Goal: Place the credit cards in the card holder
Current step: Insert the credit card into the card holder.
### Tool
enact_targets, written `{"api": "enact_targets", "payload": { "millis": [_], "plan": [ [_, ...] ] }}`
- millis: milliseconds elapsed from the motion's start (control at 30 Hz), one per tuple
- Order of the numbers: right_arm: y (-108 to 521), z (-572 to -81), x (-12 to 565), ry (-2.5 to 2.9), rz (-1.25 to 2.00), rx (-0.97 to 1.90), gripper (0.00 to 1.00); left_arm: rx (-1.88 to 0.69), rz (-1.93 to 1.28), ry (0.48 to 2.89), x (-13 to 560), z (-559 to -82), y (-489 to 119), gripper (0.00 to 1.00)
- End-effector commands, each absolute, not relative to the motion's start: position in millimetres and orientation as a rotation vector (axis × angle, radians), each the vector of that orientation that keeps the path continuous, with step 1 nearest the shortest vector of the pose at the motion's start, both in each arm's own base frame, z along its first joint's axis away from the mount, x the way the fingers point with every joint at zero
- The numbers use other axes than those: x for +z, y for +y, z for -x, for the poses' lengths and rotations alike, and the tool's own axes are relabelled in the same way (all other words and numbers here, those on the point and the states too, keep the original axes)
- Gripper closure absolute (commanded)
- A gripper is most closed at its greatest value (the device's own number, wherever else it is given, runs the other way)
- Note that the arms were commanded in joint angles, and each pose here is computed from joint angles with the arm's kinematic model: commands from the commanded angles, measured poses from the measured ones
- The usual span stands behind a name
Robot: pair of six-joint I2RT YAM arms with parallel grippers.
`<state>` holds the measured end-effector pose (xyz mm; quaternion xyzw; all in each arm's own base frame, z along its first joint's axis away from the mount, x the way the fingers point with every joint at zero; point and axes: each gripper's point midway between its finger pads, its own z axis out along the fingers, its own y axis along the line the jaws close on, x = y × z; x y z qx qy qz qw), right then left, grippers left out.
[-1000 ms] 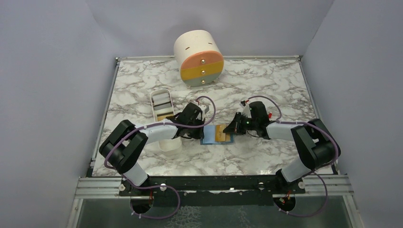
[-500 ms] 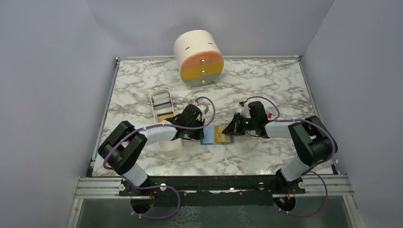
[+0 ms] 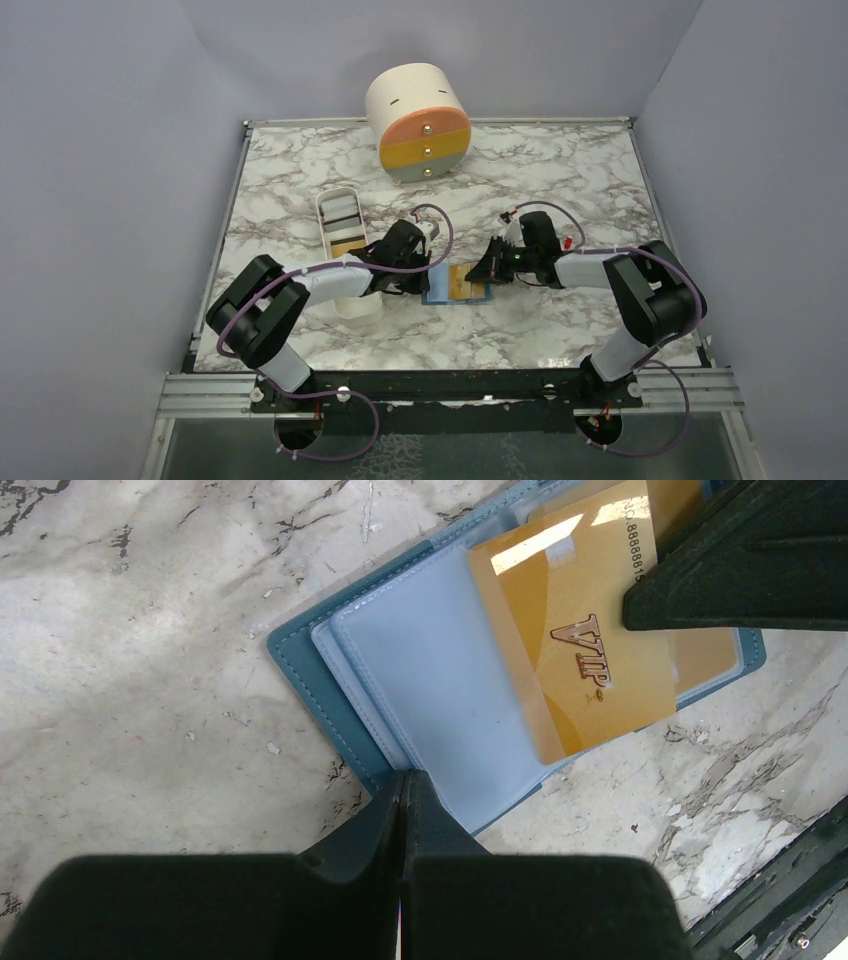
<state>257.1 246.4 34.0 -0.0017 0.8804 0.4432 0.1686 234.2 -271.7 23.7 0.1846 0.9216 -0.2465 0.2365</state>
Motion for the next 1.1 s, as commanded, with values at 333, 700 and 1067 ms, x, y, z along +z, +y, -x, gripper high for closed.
{"api": "enact_targets", "payload": {
  "millis": [333,700,1067],
  "plan": [
    [256,-257,27,2.549,0.03,1.241,0.95,-0.697,-0.508,2.537,22,-220,-276,1.0],
    [244,-256,30,2.59,0.026,1.036,0.64,-0.716,-0.513,2.54,24,-217,-280,1.0],
    [252,-253,34,2.584,0.081,1.022,0.7,-0.732,-0.521,2.534,26,-217,-283,1.0]
  ]
}}
